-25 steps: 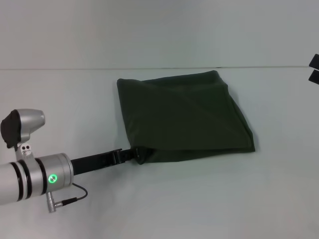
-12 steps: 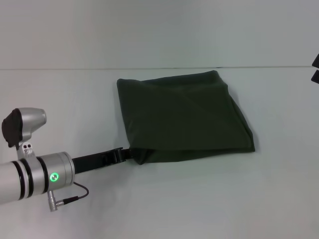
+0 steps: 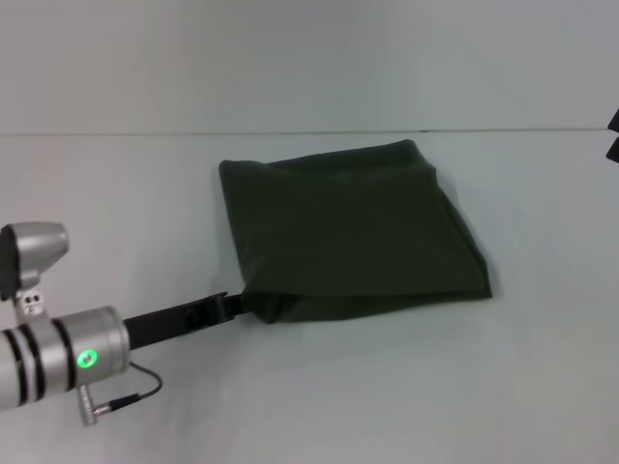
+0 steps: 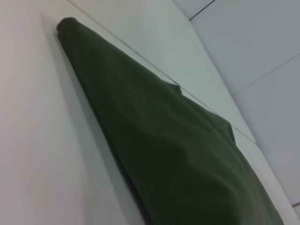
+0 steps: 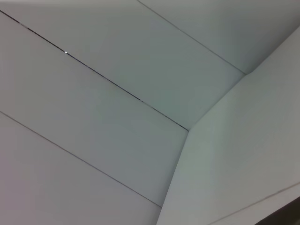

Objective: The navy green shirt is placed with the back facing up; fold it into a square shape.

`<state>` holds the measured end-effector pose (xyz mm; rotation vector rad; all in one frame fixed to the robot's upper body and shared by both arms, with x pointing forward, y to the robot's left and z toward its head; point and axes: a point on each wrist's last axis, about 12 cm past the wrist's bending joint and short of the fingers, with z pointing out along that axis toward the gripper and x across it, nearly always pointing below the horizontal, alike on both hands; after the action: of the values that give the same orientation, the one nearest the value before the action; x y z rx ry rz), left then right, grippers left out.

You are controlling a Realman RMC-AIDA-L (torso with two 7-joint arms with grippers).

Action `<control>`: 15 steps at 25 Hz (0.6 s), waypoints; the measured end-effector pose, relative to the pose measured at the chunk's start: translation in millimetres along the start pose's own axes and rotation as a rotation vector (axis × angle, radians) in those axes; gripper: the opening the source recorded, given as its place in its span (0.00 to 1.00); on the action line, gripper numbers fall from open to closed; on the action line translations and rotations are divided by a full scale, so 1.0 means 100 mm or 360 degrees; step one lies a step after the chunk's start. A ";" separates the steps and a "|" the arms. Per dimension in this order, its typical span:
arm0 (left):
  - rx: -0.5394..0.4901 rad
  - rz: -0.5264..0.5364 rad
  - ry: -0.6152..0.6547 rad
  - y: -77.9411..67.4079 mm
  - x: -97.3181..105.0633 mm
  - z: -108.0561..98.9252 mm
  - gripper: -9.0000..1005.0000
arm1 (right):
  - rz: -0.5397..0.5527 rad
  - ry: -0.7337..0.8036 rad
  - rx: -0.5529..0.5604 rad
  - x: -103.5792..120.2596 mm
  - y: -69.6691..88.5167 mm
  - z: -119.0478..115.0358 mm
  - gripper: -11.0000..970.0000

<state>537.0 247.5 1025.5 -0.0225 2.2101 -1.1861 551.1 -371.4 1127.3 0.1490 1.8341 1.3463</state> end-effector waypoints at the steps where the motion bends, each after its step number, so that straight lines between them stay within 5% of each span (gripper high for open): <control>1: 0.0003 -0.0005 -0.0005 0.02 0.01 -0.05 0.01 | 0.0000 0.0000 0.0000 0.00 0.00 0.00 0.83; 15: -0.0060 -0.0055 -0.0065 0.17 0.10 -0.50 0.01 | 0.0024 0.0007 -0.0023 0.03 0.01 0.05 0.83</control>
<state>507.1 292.6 1027.7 -0.1005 2.2042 -1.1523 552.1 -365.8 1126.3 0.1528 1.8302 1.3710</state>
